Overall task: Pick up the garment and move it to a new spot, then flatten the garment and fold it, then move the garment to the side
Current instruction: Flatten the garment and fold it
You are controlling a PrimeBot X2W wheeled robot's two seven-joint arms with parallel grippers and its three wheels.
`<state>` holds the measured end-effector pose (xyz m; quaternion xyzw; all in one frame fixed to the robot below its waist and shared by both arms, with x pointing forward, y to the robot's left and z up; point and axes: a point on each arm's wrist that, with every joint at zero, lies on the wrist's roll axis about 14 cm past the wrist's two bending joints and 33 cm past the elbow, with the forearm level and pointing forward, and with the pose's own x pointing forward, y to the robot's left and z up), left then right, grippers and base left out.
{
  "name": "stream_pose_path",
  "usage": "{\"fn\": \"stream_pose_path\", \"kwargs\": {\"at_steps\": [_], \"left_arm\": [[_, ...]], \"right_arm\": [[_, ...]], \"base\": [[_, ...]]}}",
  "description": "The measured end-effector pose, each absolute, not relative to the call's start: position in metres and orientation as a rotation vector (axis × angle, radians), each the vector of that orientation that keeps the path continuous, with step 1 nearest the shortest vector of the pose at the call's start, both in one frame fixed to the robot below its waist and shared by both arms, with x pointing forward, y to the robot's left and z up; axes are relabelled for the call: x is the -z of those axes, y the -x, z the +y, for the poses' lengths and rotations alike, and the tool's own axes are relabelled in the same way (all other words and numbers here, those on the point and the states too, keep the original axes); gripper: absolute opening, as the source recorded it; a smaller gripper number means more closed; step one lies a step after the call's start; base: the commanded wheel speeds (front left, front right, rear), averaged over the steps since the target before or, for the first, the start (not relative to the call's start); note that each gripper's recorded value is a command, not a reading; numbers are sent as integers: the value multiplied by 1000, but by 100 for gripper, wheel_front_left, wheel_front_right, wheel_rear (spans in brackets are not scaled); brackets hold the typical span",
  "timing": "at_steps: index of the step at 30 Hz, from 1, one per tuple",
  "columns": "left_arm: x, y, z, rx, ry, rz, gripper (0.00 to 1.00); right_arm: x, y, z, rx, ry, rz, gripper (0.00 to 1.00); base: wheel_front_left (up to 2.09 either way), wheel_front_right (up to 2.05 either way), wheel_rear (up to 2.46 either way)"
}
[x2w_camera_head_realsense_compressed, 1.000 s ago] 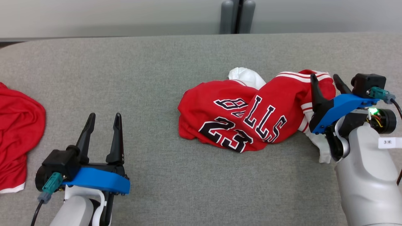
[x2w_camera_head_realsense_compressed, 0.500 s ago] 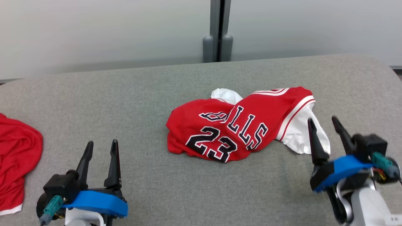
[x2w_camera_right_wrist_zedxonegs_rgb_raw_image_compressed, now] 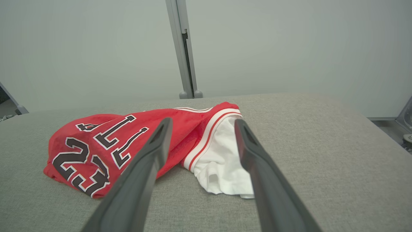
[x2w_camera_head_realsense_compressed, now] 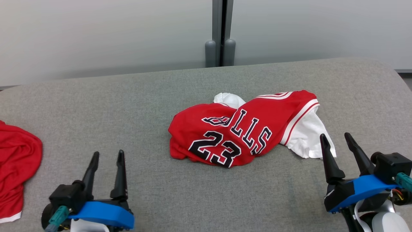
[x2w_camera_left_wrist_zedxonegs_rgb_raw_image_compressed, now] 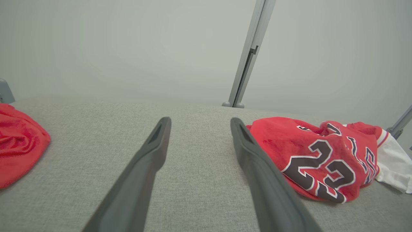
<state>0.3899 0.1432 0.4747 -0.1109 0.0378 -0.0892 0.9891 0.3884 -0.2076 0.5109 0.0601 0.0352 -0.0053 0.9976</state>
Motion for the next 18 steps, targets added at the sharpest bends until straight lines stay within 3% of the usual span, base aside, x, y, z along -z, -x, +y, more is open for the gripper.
{"fn": "stream_pose_path", "kwargs": {"at_steps": [11,18], "left_arm": [[-433,-393,72,409,211,283,100],[-395,-403,49,446,216,458,100]], "right_arm": [[-498,-388,-204,3,-139,106,100],[-488,-382,-209,25,-159,128,100]], "base": [[0,0,0],[0,0,0]]}}
